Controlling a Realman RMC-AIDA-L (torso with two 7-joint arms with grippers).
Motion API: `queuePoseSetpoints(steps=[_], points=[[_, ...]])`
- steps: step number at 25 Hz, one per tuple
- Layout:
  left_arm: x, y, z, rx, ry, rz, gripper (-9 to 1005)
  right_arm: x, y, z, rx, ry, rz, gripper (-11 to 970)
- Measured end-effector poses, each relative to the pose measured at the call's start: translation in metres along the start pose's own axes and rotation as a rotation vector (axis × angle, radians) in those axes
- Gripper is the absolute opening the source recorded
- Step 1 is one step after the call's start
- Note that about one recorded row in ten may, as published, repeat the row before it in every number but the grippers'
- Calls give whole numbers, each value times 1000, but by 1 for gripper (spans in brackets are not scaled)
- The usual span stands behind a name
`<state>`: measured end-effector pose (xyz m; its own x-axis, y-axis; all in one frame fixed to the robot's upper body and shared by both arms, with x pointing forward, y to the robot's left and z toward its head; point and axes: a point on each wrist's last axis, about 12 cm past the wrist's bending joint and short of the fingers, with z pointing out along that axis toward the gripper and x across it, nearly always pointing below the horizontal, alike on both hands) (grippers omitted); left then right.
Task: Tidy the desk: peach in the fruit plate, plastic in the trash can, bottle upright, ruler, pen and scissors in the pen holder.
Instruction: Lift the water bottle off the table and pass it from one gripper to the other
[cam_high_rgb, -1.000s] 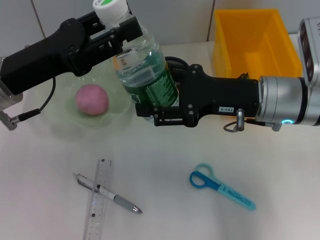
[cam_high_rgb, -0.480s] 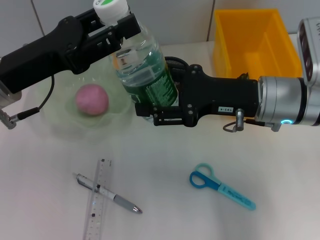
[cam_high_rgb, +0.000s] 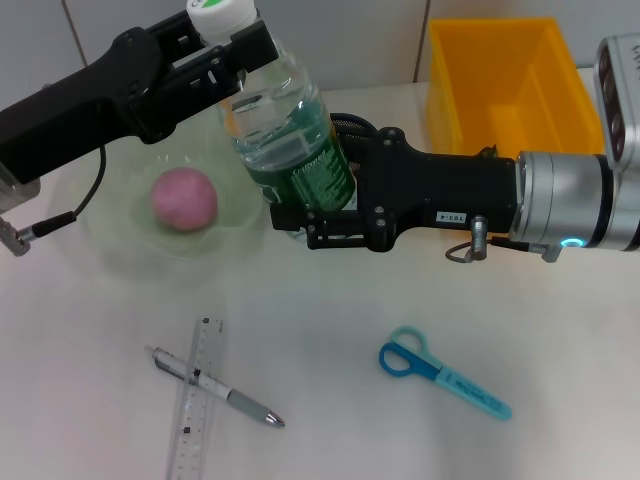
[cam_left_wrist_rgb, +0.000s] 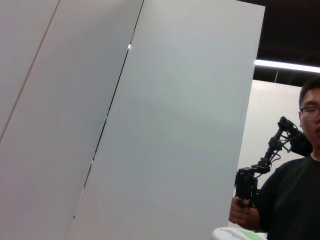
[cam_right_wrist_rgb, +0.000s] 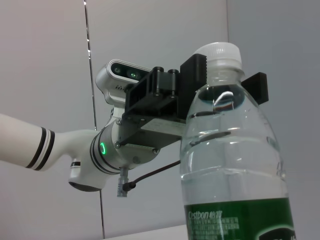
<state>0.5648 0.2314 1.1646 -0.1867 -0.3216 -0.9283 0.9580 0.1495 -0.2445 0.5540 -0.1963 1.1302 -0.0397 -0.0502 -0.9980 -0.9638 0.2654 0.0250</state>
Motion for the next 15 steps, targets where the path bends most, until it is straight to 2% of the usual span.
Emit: queuePoseSetpoints(steps=[15], points=[[-1,1,0,-8,-8,9,533,0,-1,0,0,1,-3,767]])
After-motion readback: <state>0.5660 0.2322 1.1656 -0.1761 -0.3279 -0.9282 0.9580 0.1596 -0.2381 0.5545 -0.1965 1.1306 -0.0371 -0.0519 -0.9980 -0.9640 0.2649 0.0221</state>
